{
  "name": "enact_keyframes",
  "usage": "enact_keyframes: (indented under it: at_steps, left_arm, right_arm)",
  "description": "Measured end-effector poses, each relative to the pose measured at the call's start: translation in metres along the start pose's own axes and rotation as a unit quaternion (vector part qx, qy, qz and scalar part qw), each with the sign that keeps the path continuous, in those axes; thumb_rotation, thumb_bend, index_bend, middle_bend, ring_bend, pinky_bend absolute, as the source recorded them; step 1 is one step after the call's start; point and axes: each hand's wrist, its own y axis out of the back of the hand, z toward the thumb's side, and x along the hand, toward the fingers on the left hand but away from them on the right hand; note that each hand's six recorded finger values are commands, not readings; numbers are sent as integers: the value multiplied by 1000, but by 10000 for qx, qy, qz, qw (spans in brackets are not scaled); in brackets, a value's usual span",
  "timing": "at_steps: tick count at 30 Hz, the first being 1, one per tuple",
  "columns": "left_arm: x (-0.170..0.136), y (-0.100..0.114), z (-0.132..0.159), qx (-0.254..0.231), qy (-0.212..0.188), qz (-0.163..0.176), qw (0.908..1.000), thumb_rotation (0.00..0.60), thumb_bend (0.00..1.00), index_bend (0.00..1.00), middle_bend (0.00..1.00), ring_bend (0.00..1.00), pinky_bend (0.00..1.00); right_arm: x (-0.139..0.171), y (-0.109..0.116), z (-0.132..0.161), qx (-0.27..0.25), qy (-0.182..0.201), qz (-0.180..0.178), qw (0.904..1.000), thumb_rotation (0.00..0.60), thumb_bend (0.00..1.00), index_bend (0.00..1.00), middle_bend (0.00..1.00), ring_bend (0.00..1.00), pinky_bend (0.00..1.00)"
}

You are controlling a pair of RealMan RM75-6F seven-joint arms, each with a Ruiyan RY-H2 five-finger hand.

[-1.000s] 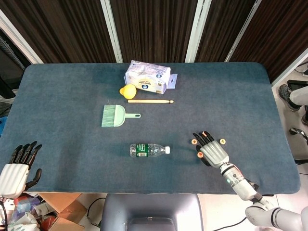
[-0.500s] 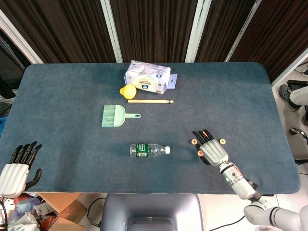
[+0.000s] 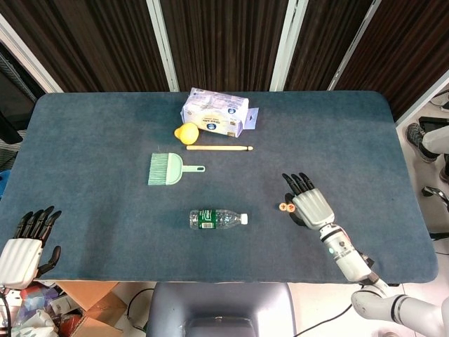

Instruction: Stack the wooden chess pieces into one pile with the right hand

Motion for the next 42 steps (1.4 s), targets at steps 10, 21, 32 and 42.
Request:
enact_keyframes:
  at_steps: [10, 21, 32, 42]
  left_arm:
    - [1, 0, -1, -3, 17, -14, 10000, 600, 497, 0, 0, 0, 0]
    - [-1, 1, -1, -16, 5, 5, 10000, 600, 496, 0, 0, 0, 0]
    - [-1, 1, 0, -33, 6, 9, 10000, 600, 496, 0, 0, 0, 0]
    - [-1, 2, 0, -106, -41, -32, 9999, 600, 497, 0, 0, 0, 0]
  right_arm:
    - [-34, -13, 5, 43, -115, 277, 9995, 600, 516, 703, 57, 0, 0]
    - [-33, -22, 4, 175, -144, 401, 9989, 600, 516, 698, 57, 0, 0]
    - [-34, -24, 7, 160, -107, 431, 9989, 600, 516, 644, 57, 0, 0]
    - [-32, -26, 9, 172, -85, 517, 9985, 600, 516, 458, 57, 0, 0]
